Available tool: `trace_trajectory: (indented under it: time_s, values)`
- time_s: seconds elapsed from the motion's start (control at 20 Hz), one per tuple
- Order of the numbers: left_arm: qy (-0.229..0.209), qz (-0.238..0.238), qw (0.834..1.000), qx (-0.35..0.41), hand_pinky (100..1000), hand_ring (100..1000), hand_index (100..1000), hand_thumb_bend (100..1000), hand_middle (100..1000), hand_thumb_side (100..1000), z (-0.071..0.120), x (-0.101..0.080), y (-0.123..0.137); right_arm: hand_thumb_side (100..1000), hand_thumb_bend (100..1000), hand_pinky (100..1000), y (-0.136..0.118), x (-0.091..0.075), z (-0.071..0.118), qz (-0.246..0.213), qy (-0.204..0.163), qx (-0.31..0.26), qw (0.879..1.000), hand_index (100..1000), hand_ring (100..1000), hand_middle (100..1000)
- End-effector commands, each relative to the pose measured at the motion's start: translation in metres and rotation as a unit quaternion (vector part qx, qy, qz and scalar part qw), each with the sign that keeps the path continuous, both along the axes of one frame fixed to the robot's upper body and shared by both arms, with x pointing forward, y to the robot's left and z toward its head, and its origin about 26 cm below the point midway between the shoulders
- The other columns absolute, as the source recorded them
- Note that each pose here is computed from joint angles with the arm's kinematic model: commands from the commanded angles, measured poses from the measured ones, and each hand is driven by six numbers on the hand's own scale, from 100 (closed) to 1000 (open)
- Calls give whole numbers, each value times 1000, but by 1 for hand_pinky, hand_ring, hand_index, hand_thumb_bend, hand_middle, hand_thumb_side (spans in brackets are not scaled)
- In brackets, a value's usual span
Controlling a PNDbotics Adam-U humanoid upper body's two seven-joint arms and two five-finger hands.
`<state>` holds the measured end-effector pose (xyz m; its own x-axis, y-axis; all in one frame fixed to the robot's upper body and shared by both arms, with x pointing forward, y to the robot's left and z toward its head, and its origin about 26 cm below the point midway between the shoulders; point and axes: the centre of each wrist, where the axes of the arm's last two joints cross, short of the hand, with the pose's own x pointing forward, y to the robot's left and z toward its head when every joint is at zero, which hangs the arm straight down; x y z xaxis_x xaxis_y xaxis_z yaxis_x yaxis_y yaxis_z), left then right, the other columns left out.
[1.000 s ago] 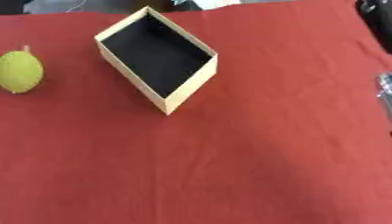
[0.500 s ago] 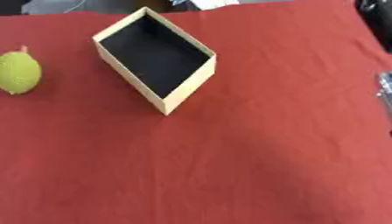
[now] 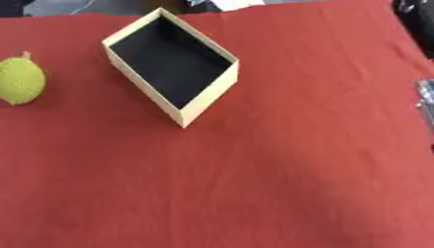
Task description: Pick up objects on the table and place them in the box.
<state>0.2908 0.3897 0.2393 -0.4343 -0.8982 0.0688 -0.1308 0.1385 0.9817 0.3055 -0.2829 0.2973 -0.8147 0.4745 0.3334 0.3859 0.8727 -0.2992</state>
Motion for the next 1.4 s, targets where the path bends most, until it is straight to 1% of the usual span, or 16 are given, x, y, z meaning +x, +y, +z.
trace_trajectory:
  time_s: [0.05,0.2,0.25,0.3,0.35,0.4,0.45,0.55,0.7,0.75,0.8,0.95,1.1,1.2,1.35,1.4]
  values:
    - [0,6,999,44,770,771,878,466,792,690,10,-1,0,582,109,796,0,-5,10,4,-16,-11,1000,806,767,672]
    - [-5,9,998,57,776,779,892,472,806,674,8,-1,-3,582,108,796,0,-5,10,5,-16,-11,1000,806,767,673]
    - [-6,9,998,59,782,785,913,474,814,637,7,0,-3,583,107,796,0,-5,10,5,-16,-12,1000,806,767,673]
    - [-6,9,998,60,784,787,924,459,815,576,7,0,-4,583,107,796,0,-5,10,5,-17,-12,1000,806,767,673]
    - [-6,9,998,62,784,788,926,455,815,561,7,0,-4,583,107,796,0,-5,10,5,-17,-12,1000,806,767,673]
    - [-3,9,998,63,793,794,946,412,820,398,6,0,-4,584,106,796,0,-5,10,5,-16,-12,1000,806,767,672]
    - [2,8,998,62,795,794,951,385,818,295,5,1,-4,584,105,796,0,-5,10,5,-16,-12,1000,806,767,673]
    - [19,4,998,54,796,793,958,388,818,223,2,2,-5,584,105,796,0,-5,10,6,-16,-12,1000,806,767,672]
    - [26,13,999,42,804,805,981,423,831,184,5,4,-4,585,103,796,0,-5,10,7,-15,-12,1000,806,767,672]
    - [24,18,999,41,805,807,981,423,831,184,7,4,-4,581,106,796,1,-5,10,7,-15,-12,1000,806,767,672]
    - [19,25,999,40,805,808,1000,424,835,166,8,5,-3,585,103,796,1,-5,9,7,-14,-12,1000,806,767,672]
    - [1,49,998,36,803,806,1000,431,834,168,12,7,-3,585,102,796,1,-5,9,8,-13,-12,1000,806,767,672]
    - [-20,69,997,33,806,808,975,381,845,174,16,9,-4,586,102,796,1,-5,9,9,-12,-13,1000,806,767,672]
    - [-30,77,996,31,803,804,948,345,835,156,19,13,-4,586,101,796,1,-5,8,10,-11,-12,1000,806,767,671]
    - [-30,88,996,20,796,796,939,324,813,132,22,21,-1,586,101,796,2,-5,8,11,-10,-12,1000,806,767,671]
    - [-26,90,995,17,795,795,934,312,807,111,22,24,0,586,100,796,2,-5,8,11,-10,-12,1000,806,767,671]
